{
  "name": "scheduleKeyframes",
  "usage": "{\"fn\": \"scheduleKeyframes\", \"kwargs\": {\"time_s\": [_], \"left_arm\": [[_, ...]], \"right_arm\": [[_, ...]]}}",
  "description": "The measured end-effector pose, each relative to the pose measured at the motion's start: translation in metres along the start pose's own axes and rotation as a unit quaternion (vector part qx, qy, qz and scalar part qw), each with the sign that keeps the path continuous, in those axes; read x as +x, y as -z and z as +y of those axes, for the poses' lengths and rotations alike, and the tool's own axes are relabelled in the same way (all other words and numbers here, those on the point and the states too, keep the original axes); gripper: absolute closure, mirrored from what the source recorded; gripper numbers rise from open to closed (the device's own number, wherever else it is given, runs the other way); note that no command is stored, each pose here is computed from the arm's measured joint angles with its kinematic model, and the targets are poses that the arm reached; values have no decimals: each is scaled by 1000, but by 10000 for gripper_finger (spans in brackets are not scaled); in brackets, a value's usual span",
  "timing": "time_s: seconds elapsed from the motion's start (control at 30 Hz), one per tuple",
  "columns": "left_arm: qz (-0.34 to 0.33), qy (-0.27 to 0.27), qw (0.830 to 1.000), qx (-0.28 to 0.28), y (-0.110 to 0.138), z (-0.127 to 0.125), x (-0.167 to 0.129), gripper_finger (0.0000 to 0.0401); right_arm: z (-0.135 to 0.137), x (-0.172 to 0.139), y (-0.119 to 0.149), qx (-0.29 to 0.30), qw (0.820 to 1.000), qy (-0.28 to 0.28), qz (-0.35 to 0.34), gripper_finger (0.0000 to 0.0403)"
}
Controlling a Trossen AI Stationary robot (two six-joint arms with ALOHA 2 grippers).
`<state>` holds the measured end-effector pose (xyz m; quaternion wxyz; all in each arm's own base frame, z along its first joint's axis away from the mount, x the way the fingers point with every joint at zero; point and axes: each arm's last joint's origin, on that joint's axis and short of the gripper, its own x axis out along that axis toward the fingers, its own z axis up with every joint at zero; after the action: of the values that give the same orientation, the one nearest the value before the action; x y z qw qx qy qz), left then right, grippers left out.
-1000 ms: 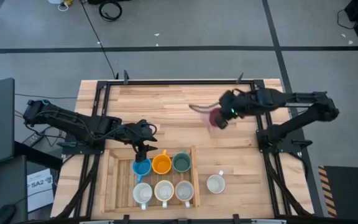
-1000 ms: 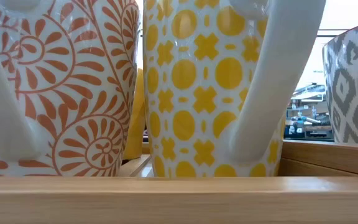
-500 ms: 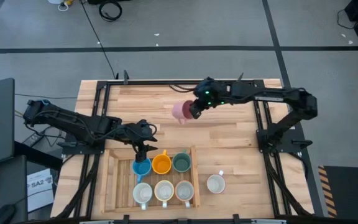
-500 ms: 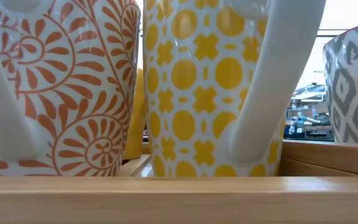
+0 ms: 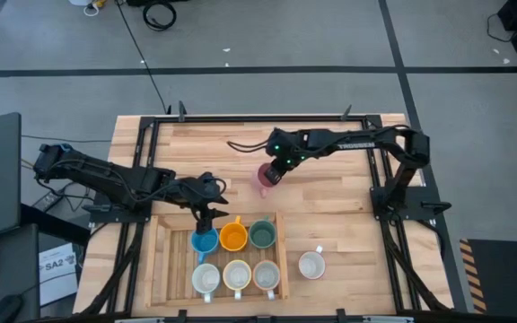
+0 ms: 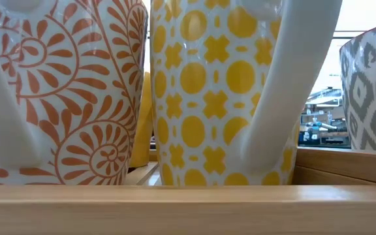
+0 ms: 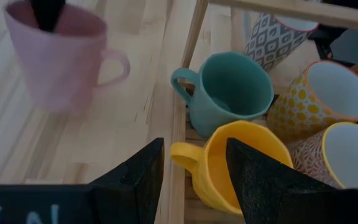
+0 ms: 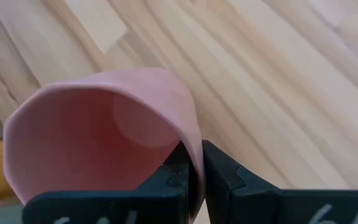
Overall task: Place coffee mugs
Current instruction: Put the pink mug on the shelf
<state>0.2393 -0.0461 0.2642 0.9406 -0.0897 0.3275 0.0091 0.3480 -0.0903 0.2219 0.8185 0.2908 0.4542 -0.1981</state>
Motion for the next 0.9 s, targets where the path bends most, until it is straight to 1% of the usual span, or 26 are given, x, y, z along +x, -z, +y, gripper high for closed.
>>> {"fn": "scheduleKeyframes", "kwargs": {"time_s": [0.2,0.43,0.73,0.9], "left_arm": [[-17,5,1000,-2,-3,-1,0,221],[-18,5,1000,-2,-4,-1,0,221],[-18,6,1000,-1,-4,-1,0,221],[-18,6,1000,-1,-4,-1,0,221]], "right_arm": [[-3,14,6,4,999,6,40,373],[-7,10,14,8,996,25,86,373],[-7,11,15,8,996,27,89,370],[-7,12,15,8,996,28,88,356]]}}
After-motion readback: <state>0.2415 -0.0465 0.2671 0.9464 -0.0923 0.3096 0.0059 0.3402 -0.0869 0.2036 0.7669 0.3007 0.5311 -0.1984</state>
